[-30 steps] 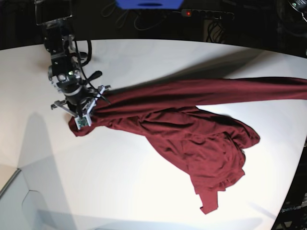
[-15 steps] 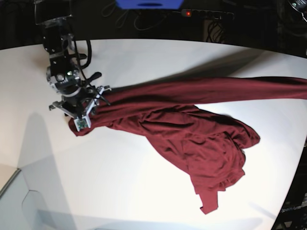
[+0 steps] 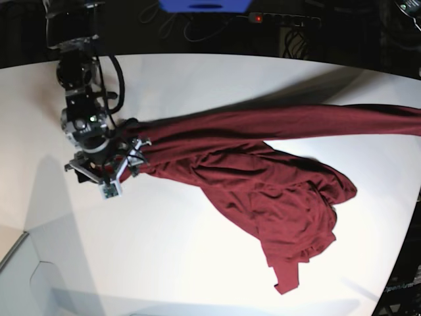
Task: Layout the t-shirt on the table in an organized manner, then fold the t-shirt properly
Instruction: 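Lift and drag the held shirt edge away from the heap with the right gripper, then pull both grippers apart to stretch the shirt across the table, then release the left gripper and move it to the bunched shirt body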
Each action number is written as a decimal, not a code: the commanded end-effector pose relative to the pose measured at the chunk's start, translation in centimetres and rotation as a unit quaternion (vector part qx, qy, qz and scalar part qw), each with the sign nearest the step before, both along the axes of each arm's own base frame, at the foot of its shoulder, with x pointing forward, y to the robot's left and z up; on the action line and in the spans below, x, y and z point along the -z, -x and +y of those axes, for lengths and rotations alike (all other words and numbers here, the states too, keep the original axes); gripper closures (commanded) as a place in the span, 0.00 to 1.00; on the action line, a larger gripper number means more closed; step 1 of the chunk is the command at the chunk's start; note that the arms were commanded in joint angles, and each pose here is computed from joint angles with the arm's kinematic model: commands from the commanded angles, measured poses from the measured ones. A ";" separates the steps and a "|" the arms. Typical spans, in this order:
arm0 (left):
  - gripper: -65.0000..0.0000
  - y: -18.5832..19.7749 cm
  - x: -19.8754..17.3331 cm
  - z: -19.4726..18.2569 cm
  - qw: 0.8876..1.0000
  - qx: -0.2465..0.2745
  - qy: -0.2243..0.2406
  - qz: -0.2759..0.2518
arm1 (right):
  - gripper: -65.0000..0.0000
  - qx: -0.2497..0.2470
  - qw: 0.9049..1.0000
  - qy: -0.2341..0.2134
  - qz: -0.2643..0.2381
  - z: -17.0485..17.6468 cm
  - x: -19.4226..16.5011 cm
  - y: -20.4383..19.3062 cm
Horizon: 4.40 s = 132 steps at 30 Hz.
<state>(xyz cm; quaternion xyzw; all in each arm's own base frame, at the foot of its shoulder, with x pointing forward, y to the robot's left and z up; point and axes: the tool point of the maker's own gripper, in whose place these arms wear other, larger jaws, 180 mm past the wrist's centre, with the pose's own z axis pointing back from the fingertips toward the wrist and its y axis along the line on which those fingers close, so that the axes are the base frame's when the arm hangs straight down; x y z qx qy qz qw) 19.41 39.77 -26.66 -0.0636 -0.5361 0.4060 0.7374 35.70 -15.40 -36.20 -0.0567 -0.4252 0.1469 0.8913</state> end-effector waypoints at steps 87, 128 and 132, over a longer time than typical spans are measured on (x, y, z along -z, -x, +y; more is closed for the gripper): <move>1.00 -9.2 -0.2 -1.1 0.987 0.082 0.116 -0.077 | 1.00 0.149 0.972 0.037 -0.178 -13.7 -14.0 -0.9; 0.45 -6.7 4.5 -5.3 0.969 0.117 0.216 -0.017 | 0.46 0.169 0.986 0.010 0.008 -14.8 0.1 10.9; 0.40 -7.9 3.4 -5.6 0.968 0.125 0.213 -0.037 | 0.45 0.189 0.982 0.005 0.004 -15.6 0.0 11.5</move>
